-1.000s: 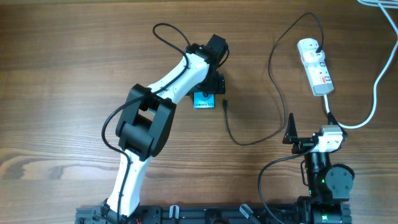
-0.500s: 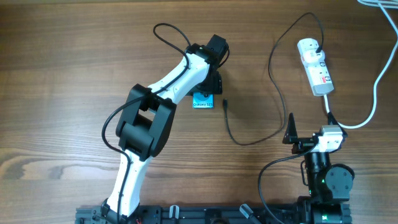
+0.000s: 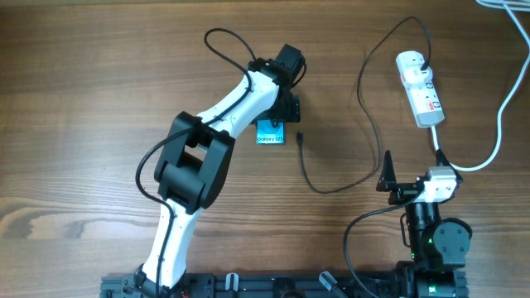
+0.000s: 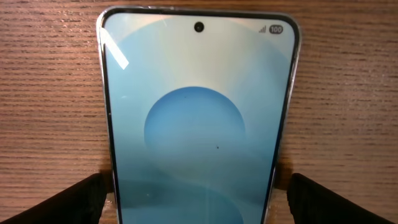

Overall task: Plug charger to phone and switch on socket
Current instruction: 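Lower the left gripper and close it on the phone's sides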

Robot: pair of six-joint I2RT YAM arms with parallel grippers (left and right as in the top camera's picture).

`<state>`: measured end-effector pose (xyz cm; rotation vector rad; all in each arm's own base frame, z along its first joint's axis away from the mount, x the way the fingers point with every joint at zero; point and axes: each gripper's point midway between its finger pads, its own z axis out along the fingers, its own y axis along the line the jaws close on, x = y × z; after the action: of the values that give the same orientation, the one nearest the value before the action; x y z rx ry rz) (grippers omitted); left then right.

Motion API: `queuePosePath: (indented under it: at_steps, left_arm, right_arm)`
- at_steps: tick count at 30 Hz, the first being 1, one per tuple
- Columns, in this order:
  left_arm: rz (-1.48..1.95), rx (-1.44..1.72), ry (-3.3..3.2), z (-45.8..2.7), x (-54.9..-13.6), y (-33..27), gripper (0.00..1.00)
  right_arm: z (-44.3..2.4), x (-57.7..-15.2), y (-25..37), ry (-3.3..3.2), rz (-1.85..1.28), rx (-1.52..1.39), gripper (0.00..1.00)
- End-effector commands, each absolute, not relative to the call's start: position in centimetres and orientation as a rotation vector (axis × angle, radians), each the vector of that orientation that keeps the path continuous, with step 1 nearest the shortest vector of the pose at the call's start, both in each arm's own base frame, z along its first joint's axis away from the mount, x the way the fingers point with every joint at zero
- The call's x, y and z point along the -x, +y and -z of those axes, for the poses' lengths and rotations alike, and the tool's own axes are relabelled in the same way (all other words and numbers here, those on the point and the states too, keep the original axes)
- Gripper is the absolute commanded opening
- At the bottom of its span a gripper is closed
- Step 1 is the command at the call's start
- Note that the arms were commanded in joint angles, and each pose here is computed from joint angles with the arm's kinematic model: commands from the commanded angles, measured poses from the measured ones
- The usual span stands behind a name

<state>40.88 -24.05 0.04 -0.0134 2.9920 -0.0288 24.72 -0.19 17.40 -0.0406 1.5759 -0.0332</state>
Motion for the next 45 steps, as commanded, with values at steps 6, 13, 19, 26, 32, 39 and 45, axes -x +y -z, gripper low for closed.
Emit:
queuePosePath:
  at_steps: [6,13,19,26,32,39,45]
  left_arm:
    - [0.008,-0.017,3.047,1.9,-40.0,-23.7,0.87]
    - [0.005,-0.019,3.069,2.0,-39.5,-23.6,0.78]
    - [0.001,-0.019,3.074,2.0,-39.4,-23.6,0.79]
    - [0.009,-0.018,3.065,2.0,-39.7,-23.7,0.76]
    - [0.009,-0.018,3.066,1.9,-39.6,-23.7,0.75]
    - [-0.003,-0.017,3.078,1.2,-39.2,-23.4,0.71]
    - [0.026,-0.016,3.047,-0.5,-39.5,-23.6,0.69]
  right_arm:
    - [-17.6,-24.7,-0.5,1.567,0.052,0.030,1.00]
    - [-17.6,-24.7,-0.5,1.567,0.052,0.030,1.00]
    - [-17.6,-24.7,-0.5,1.567,0.052,0.030,1.00]
    - [-17.6,-24.7,-0.5,1.567,0.052,0.030,1.00]
    - [-17.6,-24.7,-0.5,1.567,0.052,0.030,1.00]
    - [-17.6,-24.7,-0.5,1.567,0.052,0.030,1.00]
    - [-17.6,-24.7,-0.5,1.567,0.052,0.030,1.00]
